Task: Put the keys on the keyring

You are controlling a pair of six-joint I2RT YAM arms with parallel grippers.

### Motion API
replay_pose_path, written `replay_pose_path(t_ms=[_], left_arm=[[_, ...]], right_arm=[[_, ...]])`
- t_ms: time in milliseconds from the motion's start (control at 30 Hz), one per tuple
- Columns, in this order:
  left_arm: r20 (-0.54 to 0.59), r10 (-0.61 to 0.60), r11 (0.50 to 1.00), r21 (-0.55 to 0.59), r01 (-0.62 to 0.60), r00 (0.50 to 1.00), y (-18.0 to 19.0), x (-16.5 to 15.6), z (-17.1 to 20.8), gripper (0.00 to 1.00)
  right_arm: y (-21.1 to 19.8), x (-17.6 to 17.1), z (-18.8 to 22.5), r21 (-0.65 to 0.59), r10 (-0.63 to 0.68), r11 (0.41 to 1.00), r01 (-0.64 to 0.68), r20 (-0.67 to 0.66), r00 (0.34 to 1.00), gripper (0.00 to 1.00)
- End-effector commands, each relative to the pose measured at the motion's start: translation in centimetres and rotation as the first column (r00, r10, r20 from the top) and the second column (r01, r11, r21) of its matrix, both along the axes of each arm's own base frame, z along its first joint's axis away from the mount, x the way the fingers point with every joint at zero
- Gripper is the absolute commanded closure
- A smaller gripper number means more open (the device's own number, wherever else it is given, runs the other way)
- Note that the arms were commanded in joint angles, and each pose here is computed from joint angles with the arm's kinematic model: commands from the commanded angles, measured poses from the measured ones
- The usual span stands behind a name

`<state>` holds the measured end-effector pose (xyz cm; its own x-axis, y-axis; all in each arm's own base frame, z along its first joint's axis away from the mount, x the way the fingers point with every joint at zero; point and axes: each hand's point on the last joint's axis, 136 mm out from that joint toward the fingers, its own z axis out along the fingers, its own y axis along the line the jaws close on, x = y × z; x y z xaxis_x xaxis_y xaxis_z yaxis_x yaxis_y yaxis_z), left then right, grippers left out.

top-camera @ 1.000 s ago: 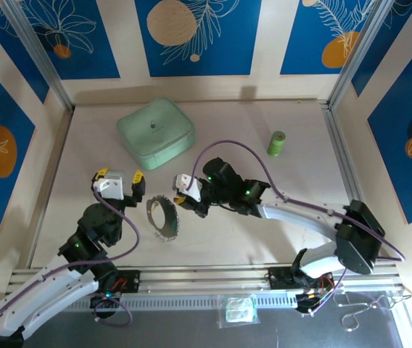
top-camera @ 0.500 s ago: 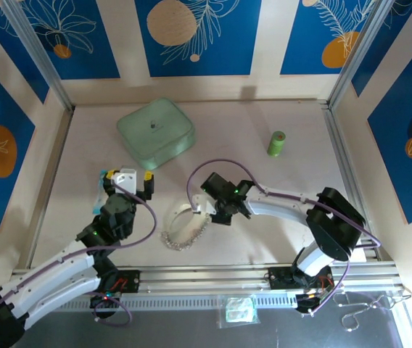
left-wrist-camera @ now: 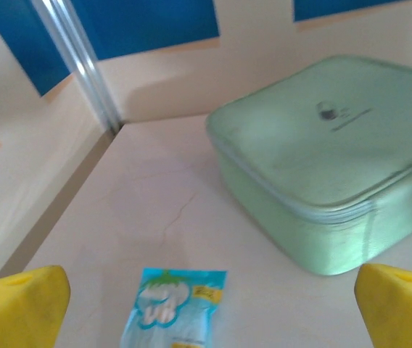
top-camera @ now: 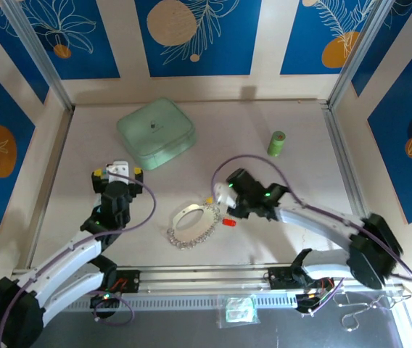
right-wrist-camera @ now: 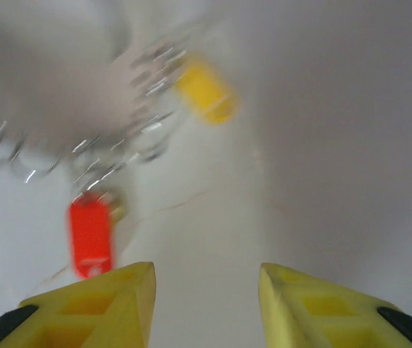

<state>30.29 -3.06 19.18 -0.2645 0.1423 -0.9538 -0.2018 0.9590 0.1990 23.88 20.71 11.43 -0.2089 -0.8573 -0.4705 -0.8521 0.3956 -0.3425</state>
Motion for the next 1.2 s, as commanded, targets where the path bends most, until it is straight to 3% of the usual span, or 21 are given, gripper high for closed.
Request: replay_pose_path(t_ms=[0,67,200,367,500,600,667,733,800,933,1167], left_arm=[[0.041,0.066,0.997,-0.029,-0.065,0.997,1.9,0.7,0.3,0.00],[0.039,0.056,0.998,-0.043,-0.054,0.998,2.5,1.5,-0.1,0.00],[-0.008,0.107,0.994,-0.038,-0.107,0.994,5.0,2.7,-1.8,0.00],[0.009,0.091,0.993,-0.080,-0.090,0.996,5.4,3.8,-4.2,0.00],[0.018,0.033,0.997,-0.068,-0.032,0.999,4.4,6.0,-6.2,0.00],[0.039,-0.052,0.997,-0.052,0.054,0.998,3.0,7.4,-7.7,0.00],[-0.024,-0.152,0.987,-0.057,0.151,0.988,1.3,7.8,-9.1,0.00],[0.008,-0.164,0.986,-0.035,0.164,0.987,1.1,8.5,-9.0,0.00],[-0.061,-0.119,0.990,-0.079,0.114,0.991,2.1,8.6,-9.8,0.00],[-0.049,-0.099,0.991,-0.091,0.094,0.994,2.8,9.0,-9.6,0.00],[-0.062,-0.144,0.986,-0.091,0.138,0.988,2.0,9.1,-9.8,0.00]], right_arm=[[0.2,3.6,5.2,0.464,-0.240,0.862,0.204,0.020,0.970,0.57],[-2.2,5.6,6.2,0.603,-0.364,0.750,0.270,0.036,0.931,0.55],[-9.5,8.7,5.2,0.717,-0.578,0.572,0.399,0.008,0.816,0.54],[-15.7,10.5,3.1,0.771,-0.711,0.457,0.444,0.017,0.703,0.54],[-16.0,11.6,1.7,0.796,-0.700,0.442,0.414,0.017,0.714,0.54],[-14.8,12.5,0.6,0.783,-0.636,0.486,0.389,0.011,0.772,0.54],[-14.2,12.9,-0.9,0.774,-0.608,0.506,0.380,0.007,0.794,0.55],[-14.7,13.5,-0.8,0.790,-0.635,0.478,0.384,0.009,0.772,0.55],[-15.6,14.0,-1.4,0.761,-0.667,0.454,0.462,-0.054,0.743,0.54],[-17.1,15.7,-2.0,0.728,-0.729,0.397,0.559,-0.120,0.673,0.49],[-17.3,15.6,-2.0,0.729,-0.732,0.393,0.561,-0.121,0.670,0.45]])
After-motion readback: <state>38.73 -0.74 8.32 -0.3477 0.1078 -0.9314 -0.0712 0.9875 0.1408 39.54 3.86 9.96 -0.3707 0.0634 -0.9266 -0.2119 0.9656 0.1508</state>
